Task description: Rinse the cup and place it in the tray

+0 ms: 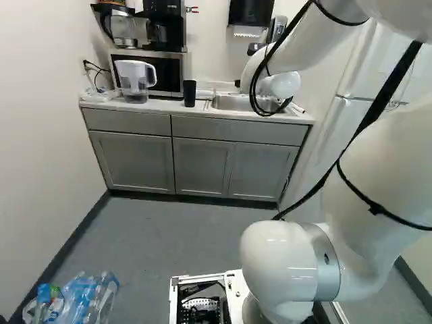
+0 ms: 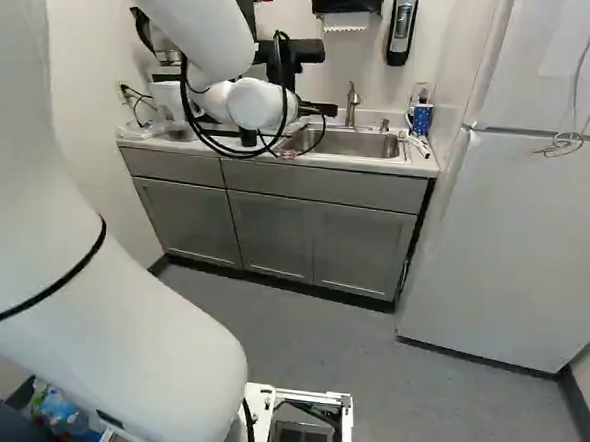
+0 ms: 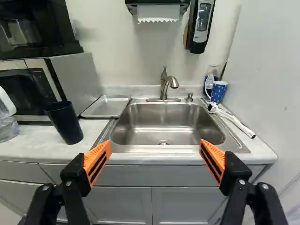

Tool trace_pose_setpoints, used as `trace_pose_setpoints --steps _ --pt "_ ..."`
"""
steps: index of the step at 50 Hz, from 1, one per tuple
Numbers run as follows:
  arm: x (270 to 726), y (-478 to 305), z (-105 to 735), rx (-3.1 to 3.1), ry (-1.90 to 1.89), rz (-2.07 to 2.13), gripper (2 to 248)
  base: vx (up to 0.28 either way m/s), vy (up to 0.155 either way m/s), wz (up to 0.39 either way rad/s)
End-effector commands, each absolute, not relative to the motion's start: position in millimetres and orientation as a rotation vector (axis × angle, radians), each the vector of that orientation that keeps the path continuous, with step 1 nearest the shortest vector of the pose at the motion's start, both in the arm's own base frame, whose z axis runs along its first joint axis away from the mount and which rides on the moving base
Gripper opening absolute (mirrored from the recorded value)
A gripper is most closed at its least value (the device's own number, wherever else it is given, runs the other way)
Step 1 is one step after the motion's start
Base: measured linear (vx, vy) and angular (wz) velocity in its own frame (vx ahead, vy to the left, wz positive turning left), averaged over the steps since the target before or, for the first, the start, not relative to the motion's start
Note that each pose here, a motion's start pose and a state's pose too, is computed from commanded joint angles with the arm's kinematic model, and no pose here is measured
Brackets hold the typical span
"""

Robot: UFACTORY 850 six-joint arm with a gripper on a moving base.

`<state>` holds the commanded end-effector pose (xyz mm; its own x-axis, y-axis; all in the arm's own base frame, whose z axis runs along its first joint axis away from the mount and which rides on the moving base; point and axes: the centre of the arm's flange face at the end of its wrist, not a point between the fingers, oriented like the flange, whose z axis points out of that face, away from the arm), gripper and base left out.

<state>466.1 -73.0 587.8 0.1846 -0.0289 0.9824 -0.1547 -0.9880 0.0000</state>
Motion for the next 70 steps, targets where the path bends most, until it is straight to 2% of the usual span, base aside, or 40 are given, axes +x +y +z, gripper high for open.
trace_pose_setpoints --steps 70 --pt "488.3 -78.8 634.2 2.28 -0.183 1.997 247 0.0 0.0 0.002"
